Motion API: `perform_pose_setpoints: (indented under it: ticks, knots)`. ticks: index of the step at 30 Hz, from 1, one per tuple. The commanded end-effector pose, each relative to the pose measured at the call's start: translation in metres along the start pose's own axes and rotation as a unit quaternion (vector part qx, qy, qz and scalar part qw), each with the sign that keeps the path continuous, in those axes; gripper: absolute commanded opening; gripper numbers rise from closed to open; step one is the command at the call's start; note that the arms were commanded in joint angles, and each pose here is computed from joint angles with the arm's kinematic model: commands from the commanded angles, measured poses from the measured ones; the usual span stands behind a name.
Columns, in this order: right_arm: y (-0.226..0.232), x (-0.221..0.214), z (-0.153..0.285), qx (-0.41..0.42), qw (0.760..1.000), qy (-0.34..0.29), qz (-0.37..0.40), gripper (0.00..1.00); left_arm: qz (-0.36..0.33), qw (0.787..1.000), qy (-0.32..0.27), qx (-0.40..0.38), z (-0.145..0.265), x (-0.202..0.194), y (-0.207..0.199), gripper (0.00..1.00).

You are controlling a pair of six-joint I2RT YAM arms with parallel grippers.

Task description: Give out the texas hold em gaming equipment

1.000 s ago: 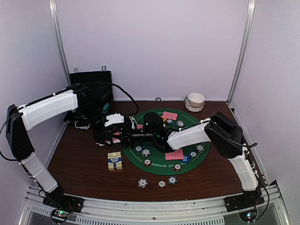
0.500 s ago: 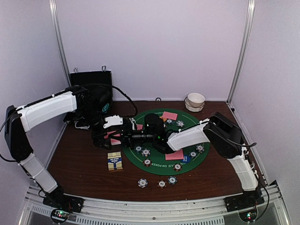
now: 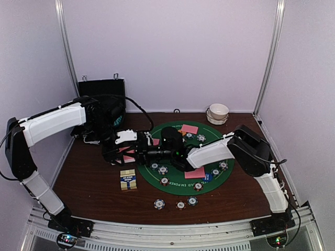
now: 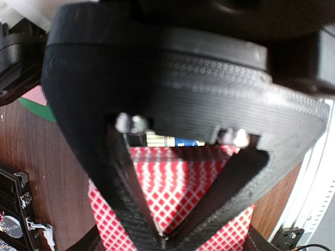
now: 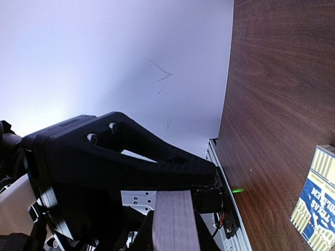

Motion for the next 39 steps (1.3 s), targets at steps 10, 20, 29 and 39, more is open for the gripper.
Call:
perform_pose_setpoints:
  ticks: [10, 20, 29, 39]
  knots:
    - [0.000, 0.000, 0.010, -0.092, 0.995, 0.009, 0.040, 0.41, -0.015, 1.000, -0.023, 0.008, 0.012, 0.002, -0.001, 0.17]
    - [0.016, 0.005, 0.007, -0.077, 0.996, 0.008, 0.054, 0.62, -0.013, 1.000, -0.022, 0.003, 0.009, 0.001, -0.002, 0.03]
    - [0.026, 0.002, 0.005, -0.040, 0.998, 0.010, 0.054, 0.65, -0.003, 1.000, -0.024, -0.008, 0.004, 0.001, -0.002, 0.00]
    - [0.029, 0.000, 0.006, -0.031, 0.998, 0.017, 0.056, 0.64, 0.006, 0.999, -0.039, -0.012, 0.011, 0.002, -0.005, 0.00]
Point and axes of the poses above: each gripper's point midway between its finger pads, its own z axis back along the fingers, its own y axis along the line the jaws close on, x = y × z, the point moved 9 cm from there along z, back along the fingers, and after that the axes turned 9 degrees about z, right-handed, at the moved point
